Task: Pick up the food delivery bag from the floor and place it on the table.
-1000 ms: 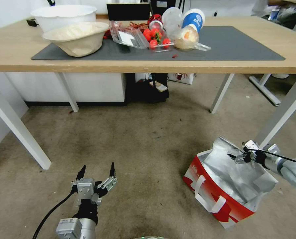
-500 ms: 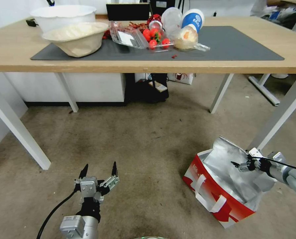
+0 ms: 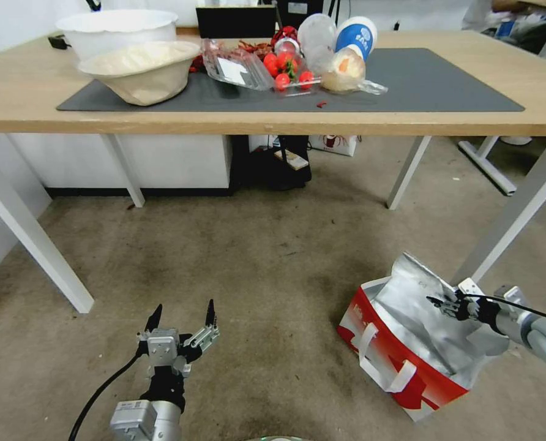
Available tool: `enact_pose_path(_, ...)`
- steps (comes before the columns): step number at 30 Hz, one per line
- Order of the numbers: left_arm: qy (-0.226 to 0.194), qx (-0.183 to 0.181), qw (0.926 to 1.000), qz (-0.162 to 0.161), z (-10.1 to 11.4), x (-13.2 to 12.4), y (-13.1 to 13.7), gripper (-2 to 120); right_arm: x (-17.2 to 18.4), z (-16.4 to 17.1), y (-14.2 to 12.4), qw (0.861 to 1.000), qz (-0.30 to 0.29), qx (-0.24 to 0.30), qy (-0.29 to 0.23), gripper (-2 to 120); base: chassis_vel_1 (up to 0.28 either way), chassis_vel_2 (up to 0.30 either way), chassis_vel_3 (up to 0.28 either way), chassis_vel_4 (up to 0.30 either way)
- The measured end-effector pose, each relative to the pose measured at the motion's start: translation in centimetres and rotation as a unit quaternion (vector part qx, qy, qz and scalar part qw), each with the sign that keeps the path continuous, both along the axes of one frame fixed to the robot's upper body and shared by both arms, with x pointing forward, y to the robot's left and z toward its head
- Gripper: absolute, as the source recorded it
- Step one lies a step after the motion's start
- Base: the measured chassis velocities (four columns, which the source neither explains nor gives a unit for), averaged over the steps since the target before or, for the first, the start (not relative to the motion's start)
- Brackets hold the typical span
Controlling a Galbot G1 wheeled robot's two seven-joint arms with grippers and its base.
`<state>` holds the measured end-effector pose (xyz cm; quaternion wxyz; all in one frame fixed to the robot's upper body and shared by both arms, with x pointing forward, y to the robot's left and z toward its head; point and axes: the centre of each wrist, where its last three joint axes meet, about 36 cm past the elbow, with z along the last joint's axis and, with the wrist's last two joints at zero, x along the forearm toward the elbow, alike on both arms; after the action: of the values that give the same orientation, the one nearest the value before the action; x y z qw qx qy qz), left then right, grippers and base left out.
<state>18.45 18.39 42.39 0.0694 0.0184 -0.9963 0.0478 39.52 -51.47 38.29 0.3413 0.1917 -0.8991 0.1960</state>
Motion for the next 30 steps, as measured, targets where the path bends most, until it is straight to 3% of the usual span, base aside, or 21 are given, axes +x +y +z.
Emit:
enact_pose_path(5,-0.001,0.0,1.0,0.001,0.0,0.0,0.0,100,0.0,0.0,0.0,1.0,-0.001,0.003,-0.001,14,0.0,0.0,0.0,0.0)
enact_pose_path(8,-0.004,0.0,1.0,0.001,0.1,0.1,0.0,100,-0.2,0.2,-0.1,1.0,-0.002,0.01,-0.003,0,0.0,0.0,0.0,0.0)
enact_pose_path(17,-0.008,-0.001,1.0,0.002,0.3,0.2,0.0,100,-0.5,1.0,-0.3,0.999,0.01,0.024,-0.018,0,0.0,0.0,0.0,0.0)
enact_pose_path(21,-0.005,-0.005,1.0,-0.003,0.8,0.1,0.0,100,-0.5,2.0,-0.3,0.995,0.062,0.069,-0.028,0,0.0,0.0,0.0,0.0)
enact_pose_path(24,-0.004,-0.008,1.0,-0.003,1.0,0.2,0.1,100,0.4,5.2,-0.3,0.98,0.154,0.126,-0.028,0,0.0,0.0,0.0,0.0)
enact_pose_path(30,-0.006,-0.01,0.9999,-0.002,1.1,0.3,0.1,100,1.6,10.0,1.6,0.957,0.229,0.174,-0.018,0,0.0,0.0,0.0,0.0)
